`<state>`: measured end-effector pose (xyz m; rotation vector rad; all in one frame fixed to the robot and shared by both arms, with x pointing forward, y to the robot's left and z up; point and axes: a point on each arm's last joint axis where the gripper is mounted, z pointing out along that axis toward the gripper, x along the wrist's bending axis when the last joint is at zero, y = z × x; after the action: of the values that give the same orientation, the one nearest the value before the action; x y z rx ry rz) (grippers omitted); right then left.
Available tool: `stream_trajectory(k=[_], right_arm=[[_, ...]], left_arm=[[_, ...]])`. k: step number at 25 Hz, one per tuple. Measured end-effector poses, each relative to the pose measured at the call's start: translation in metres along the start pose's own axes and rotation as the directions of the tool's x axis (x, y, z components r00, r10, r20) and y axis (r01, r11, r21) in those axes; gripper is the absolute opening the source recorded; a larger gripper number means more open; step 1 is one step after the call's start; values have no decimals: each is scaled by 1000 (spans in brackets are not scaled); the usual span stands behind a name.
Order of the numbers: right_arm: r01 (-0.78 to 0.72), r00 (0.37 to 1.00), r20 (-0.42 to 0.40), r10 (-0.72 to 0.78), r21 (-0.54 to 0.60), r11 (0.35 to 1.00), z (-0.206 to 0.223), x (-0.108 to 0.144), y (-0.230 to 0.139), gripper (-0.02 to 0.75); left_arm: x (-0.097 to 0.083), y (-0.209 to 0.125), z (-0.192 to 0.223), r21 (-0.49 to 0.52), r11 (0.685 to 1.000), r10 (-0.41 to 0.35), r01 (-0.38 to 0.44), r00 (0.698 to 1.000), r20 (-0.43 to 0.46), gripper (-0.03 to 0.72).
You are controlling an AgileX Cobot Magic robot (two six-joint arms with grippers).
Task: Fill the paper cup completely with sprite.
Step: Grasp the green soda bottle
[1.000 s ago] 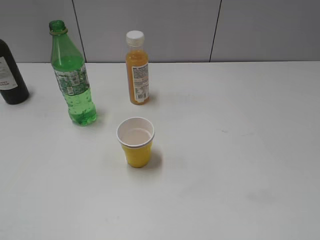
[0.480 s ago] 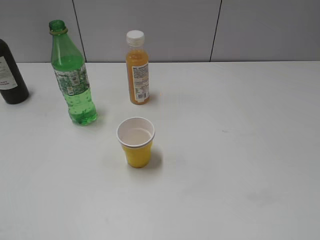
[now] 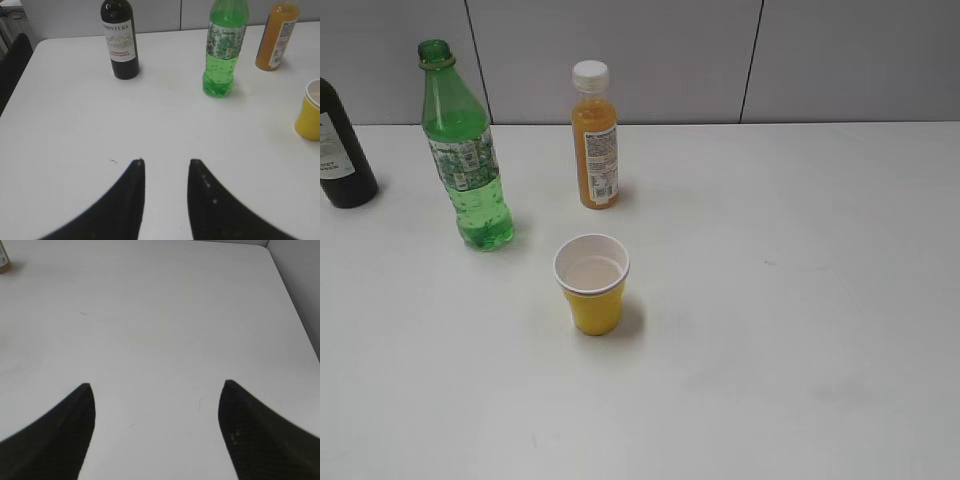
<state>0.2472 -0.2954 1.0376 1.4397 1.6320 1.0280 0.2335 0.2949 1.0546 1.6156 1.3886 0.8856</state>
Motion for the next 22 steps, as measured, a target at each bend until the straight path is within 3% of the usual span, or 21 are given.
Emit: stream_trajectory(k=[16,18,22], right_arm=[[1,1000,0,-1,0,1000,0,0,0,587],[1,1000,0,-1,-1,1000,0,0,0,586],[1,1000,0,-1,-1,1000,0,0,0,586]], left_arm=[[0,0,0,0,1000,0,0,1000,0,251],[0,0,0,0,1000,0,0,1000,0,309],[0,0,0,0,1000,0,0,1000,1,578]])
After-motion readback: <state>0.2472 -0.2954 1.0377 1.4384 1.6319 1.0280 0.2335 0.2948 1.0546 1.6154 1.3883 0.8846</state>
